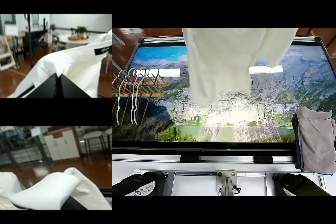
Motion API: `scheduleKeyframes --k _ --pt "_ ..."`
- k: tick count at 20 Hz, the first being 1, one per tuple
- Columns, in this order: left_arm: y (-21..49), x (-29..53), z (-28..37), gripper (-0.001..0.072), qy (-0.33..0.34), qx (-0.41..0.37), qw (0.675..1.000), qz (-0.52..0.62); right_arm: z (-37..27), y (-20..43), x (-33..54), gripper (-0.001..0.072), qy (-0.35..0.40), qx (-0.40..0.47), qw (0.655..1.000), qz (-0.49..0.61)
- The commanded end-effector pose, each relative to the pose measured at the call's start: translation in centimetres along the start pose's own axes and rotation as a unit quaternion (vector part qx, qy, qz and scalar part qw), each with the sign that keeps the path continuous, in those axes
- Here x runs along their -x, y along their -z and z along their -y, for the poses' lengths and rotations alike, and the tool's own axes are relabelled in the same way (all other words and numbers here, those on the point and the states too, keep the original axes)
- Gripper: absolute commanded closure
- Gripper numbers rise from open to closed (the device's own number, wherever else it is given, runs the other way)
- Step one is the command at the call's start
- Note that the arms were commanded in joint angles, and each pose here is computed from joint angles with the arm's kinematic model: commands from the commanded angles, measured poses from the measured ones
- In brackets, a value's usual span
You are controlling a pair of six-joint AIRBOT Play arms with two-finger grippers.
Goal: Fold the shirts.
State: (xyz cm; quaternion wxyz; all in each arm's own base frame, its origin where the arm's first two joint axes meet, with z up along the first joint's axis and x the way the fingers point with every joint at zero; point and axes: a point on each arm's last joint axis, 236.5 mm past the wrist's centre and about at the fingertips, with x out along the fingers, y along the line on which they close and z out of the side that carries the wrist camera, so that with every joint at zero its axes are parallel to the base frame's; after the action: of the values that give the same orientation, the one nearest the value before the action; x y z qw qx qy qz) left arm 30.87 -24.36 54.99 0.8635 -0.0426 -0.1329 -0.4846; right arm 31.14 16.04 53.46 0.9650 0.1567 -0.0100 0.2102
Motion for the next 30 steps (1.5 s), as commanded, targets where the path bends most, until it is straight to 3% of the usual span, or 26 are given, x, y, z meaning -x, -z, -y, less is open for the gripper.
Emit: scheduleKeyframes --k 1,3,6,11,15,16,17,19,20,24,30 --pt "-0.4 2.5 0.4 0.0651 -0.048 0.015 0.998 -0.034 -2.5 3.7 2.6 0.0627 -0.054 -0.048 0.992 -0.101" --pt "8.3 4.0 -1.4 0.0651 -0.088 0.071 0.976 -0.184 -0.3 14.0 2.8 0.0626 -0.005 -0.039 0.96 -0.278" --pt "22.6 8.5 -2.8 0.0651 -0.115 0.138 0.897 -0.403 4.3 27.4 5.7 0.0626 0.078 -0.001 0.865 -0.495" --pt "40.6 15.2 -0.5 0.0651 -0.113 0.25 0.782 -0.56 7.7 37.8 7.0 0.0626 0.124 0.005 0.795 -0.594" --pt "47.1 16.2 5.0 0.0647 -0.062 0.277 0.755 -0.591 6.6 42.2 6.5 0.0626 0.094 -0.002 0.757 -0.646" --pt "47.2 16.4 5.6 0.0552 -0.054 0.275 0.751 -0.598 6.5 42.9 6.3 0.0626 0.087 0.0 0.752 -0.654" --pt "46.9 16.7 5.6 0.0348 -0.048 0.269 0.75 -0.602 6.6 43.4 6.3 0.0626 0.087 0.003 0.745 -0.661" --pt "45.7 17.1 4.3 0.0073 -0.056 0.271 0.748 -0.603 6.9 44.0 6.6 0.0625 0.085 0.015 0.734 -0.674" --pt "44.8 17.0 3.0 0.0012 -0.069 0.271 0.753 -0.595 7.2 44.0 6.9 0.0626 0.088 0.02 0.728 -0.679" --pt "44.2 17.0 -1.3 0.0012 -0.083 0.236 0.777 -0.578 7.4 44.0 8.0 0.0626 0.094 0.023 0.712 -0.695" --pt "52.9 16.7 5.2 0.0012 0.09 0.265 0.706 -0.65 7.3 44.0 7.5 0.0626 0.096 0.016 0.721 -0.686"
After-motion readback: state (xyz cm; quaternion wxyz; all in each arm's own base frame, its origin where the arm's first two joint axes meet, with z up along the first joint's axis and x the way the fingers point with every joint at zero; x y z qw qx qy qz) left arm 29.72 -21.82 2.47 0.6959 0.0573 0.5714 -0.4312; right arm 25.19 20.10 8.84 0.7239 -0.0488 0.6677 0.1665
